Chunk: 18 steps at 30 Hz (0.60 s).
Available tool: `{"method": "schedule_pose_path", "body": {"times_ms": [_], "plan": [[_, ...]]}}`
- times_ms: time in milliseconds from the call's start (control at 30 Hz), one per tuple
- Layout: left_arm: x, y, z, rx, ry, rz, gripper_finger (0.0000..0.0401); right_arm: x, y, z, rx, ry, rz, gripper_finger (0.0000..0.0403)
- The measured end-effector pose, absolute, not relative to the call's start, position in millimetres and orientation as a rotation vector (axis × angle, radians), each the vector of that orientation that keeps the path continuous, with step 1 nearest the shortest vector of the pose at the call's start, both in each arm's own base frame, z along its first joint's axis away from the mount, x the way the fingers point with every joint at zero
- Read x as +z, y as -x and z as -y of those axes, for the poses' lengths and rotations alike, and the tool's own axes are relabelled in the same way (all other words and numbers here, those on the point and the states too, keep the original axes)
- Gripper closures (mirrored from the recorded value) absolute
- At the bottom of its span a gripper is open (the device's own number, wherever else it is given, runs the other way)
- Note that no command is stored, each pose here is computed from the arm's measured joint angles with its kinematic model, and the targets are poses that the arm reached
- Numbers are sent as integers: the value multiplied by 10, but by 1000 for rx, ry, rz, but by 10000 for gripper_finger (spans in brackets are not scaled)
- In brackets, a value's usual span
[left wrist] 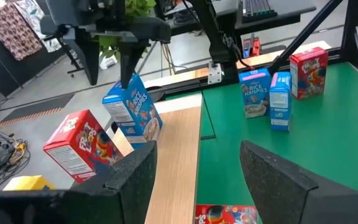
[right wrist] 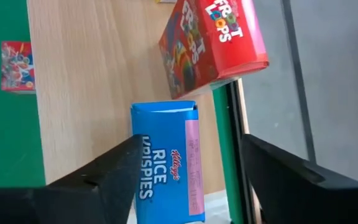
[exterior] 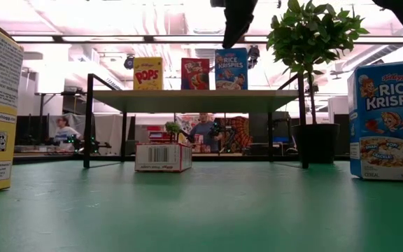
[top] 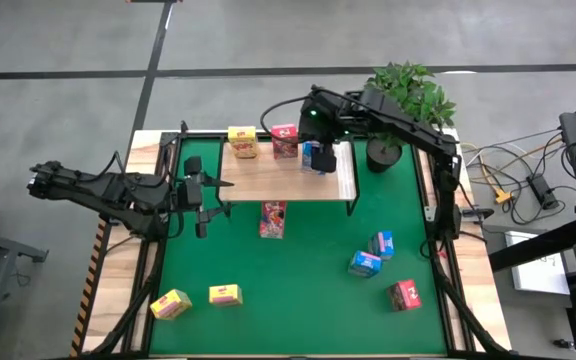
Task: Stack cereal on shelf
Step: Put the top left blue cereal box on the shelf
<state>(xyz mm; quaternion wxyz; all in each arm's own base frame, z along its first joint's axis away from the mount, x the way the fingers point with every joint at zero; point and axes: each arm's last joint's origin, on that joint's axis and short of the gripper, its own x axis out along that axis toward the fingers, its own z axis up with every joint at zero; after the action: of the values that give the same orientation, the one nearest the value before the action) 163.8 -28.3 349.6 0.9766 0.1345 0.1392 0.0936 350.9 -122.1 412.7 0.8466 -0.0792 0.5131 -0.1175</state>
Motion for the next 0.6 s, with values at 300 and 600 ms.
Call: {"method": "schedule_pose_path", "body": {"times_ms": [300, 600], "plan": [[3497, -1638, 283, 189, -274, -280, 188, 4145, -3462, 1206, -271, 124, -1102, 110], [3502, -1640, 283, 190, -272, -275, 188, 4256, -3373, 1169, -260, 39, -1065, 112]]}}
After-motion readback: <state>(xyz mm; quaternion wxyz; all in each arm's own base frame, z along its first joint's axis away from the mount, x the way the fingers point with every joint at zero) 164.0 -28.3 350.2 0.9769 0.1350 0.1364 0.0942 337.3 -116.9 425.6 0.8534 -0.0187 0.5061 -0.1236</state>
